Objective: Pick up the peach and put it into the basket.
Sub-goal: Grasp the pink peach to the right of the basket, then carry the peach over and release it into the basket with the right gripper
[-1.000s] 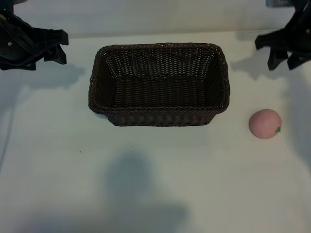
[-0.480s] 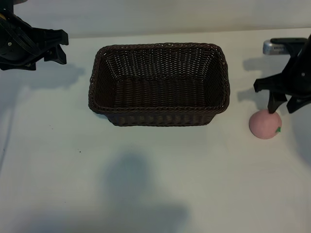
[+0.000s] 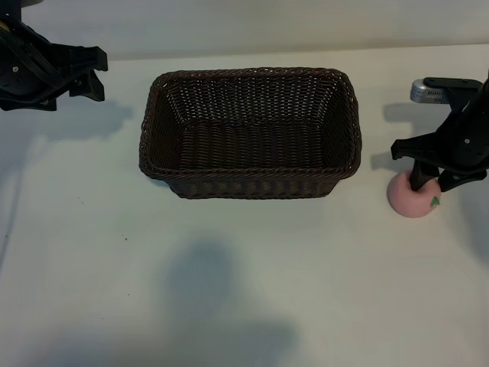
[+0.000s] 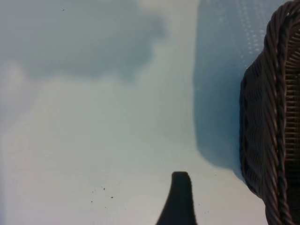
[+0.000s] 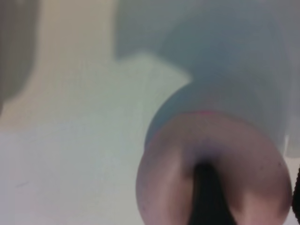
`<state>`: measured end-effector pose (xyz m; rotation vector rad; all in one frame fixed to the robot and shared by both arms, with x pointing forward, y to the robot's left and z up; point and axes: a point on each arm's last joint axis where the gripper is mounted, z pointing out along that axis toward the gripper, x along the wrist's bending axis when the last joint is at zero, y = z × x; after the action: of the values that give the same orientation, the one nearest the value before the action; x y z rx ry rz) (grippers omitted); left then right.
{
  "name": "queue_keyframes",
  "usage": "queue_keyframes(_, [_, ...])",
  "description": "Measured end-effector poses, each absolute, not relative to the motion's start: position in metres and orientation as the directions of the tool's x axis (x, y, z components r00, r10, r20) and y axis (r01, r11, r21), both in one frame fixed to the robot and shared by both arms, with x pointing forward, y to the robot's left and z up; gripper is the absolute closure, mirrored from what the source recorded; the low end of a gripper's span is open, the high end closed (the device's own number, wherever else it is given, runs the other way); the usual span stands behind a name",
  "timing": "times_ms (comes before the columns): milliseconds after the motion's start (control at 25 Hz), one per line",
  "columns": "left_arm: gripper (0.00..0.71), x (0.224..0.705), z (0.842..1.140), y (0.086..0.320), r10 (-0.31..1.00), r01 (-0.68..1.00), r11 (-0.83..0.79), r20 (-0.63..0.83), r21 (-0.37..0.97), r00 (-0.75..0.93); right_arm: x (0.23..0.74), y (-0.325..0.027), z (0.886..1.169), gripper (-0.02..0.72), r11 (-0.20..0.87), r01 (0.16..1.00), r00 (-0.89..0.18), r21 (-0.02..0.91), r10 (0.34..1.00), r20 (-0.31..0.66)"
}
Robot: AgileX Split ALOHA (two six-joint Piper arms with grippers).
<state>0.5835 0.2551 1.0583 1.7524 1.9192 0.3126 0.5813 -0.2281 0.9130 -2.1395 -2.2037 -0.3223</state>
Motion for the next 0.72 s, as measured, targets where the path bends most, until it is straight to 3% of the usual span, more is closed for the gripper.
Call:
queue_keyframes(80, [0.118,0.583,1.058,0.255,0.976,0.856,0.137,-0.218,0.498,-0.03,0.58,-0.228,0.912,0.356,0.014,0.994,-0.035,0.11,0.981,0.192])
queue_keyframes(280, [0.119,0.583,1.058,0.255,0.976,0.856,0.137,-0.218,0.498,-0.03,0.577,-0.226,0.912,0.63,0.022,0.995,-0.042,0.099,0.978,0.205])
queue_keyframes(520, [0.119,0.583,1.058,0.255,0.976,0.856,0.137,-0.218,0.498,-0.03,0.576,-0.225,0.921,0.662,0.021,0.993,-0.047,0.115,0.974,0.223])
queue_keyframes(600, [0.119,0.583,1.058,0.255,0.976,0.856,0.137,-0.218,0.498,-0.03,0.579,-0.224,0.938,0.662,0.025,0.988,-0.06,0.151,0.971,0.231])
queue_keyframes(720, [0.119,0.583,1.058,0.255,0.976,0.856,0.137,-0.218,0.498,-0.03,0.592,-0.221,0.984,0.662,0.037,0.963,-0.104,0.268,0.965,0.241])
